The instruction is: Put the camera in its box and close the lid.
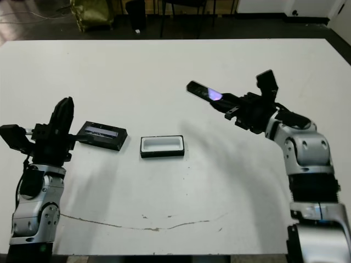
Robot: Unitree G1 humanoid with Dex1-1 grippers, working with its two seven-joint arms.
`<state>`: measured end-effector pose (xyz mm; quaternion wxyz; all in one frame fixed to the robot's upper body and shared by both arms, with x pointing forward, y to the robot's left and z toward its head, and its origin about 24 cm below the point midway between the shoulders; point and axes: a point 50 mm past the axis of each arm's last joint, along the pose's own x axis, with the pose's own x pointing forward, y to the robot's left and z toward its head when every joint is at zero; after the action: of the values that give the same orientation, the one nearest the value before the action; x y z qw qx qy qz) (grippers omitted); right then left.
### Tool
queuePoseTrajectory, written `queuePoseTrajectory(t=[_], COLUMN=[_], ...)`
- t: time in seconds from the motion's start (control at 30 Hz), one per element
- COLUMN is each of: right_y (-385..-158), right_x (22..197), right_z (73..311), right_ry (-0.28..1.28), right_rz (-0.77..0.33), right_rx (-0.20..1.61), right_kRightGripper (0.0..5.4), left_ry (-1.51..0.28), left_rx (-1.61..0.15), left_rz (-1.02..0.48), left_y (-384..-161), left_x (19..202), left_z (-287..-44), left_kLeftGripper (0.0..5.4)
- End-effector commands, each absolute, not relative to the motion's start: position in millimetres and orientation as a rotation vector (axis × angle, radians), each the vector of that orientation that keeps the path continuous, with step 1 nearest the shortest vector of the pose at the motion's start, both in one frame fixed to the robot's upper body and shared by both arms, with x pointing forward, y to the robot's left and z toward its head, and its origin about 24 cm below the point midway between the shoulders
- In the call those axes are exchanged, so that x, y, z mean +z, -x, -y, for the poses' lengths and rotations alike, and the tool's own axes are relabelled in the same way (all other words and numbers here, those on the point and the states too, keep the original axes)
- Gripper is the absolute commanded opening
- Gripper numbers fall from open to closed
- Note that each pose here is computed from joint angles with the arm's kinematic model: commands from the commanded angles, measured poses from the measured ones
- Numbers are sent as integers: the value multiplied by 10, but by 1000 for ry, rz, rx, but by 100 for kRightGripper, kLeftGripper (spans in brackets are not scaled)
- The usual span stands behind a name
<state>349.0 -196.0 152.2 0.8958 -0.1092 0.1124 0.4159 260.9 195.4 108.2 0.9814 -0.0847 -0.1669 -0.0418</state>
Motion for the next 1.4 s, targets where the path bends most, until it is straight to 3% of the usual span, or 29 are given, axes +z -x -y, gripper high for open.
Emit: queuePoseTrajectory(t=[0.03, 0.13, 0.43, 1.1, 1.4], right_y=[-3546, -3588, -3669, -3522, -3424], right_x=[1576, 1619, 1675, 1430, 1308], right_z=[1931, 1863, 1697, 1575, 1511], right_ry=[354, 419, 626, 603, 471], right_rz=[-232, -215, -298, -386, -421], right_rx=[936, 1019, 1169, 1286, 1310], right_kRightGripper=[4, 4, 4, 4, 4], left_ry=[155, 154, 162, 167, 175], left_rx=[-75, -77, -71, -70, -66], left_rz=[301, 303, 297, 287, 282], left_y=[-2597, -2600, -2590, -2574, -2565], left_x=[1024, 1023, 1008, 966, 938], left_z=[-1978, -1981, -1987, -1972, -1953], left_kLeftGripper=[0, 0, 0, 0, 0])
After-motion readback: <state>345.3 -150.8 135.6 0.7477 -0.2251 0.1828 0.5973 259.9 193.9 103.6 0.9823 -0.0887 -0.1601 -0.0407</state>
